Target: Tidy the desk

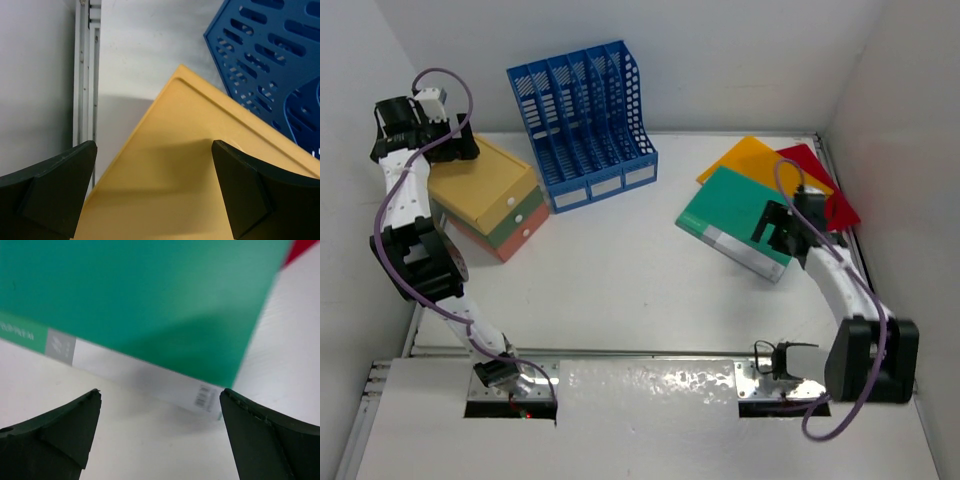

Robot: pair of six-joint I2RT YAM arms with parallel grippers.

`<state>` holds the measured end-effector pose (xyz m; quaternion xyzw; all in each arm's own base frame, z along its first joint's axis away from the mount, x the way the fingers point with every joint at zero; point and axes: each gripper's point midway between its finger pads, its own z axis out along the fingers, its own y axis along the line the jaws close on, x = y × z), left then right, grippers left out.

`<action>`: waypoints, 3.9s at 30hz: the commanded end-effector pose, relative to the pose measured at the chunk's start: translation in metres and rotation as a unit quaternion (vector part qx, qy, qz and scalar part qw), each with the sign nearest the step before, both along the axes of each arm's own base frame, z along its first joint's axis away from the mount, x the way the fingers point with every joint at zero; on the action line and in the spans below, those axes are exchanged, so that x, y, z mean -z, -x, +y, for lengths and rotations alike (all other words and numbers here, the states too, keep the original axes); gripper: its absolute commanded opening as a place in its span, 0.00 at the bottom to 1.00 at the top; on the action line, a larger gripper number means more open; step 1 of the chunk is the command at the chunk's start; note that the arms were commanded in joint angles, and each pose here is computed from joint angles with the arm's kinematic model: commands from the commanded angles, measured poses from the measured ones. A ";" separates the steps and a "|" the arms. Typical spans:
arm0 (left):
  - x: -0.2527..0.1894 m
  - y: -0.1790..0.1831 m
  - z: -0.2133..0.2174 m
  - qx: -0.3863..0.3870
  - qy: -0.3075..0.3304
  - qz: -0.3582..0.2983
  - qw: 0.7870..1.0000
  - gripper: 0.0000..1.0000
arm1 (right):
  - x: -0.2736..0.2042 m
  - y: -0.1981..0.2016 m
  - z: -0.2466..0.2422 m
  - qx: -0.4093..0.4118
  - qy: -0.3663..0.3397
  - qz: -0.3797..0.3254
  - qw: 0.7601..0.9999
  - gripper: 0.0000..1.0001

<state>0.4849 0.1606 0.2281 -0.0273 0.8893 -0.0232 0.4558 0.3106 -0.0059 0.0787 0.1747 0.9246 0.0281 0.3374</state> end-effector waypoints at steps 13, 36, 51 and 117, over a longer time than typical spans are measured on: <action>-0.080 0.045 -0.092 0.109 -0.053 -0.079 0.990 1.00 | 0.045 0.019 -0.046 0.146 -0.173 -0.066 0.972 0.91; -0.106 0.099 -0.192 0.213 -0.056 -0.099 0.970 0.99 | 0.088 0.023 -0.011 0.126 -0.288 -0.095 0.945 0.32; -0.018 0.135 -0.387 0.365 -0.286 -0.131 0.877 0.97 | 0.023 0.016 0.015 0.043 -0.344 -0.148 0.926 0.00; 0.103 0.023 -0.510 0.489 -0.632 -0.282 0.531 0.00 | -0.005 0.050 -0.002 -0.010 -0.171 -0.104 0.980 0.33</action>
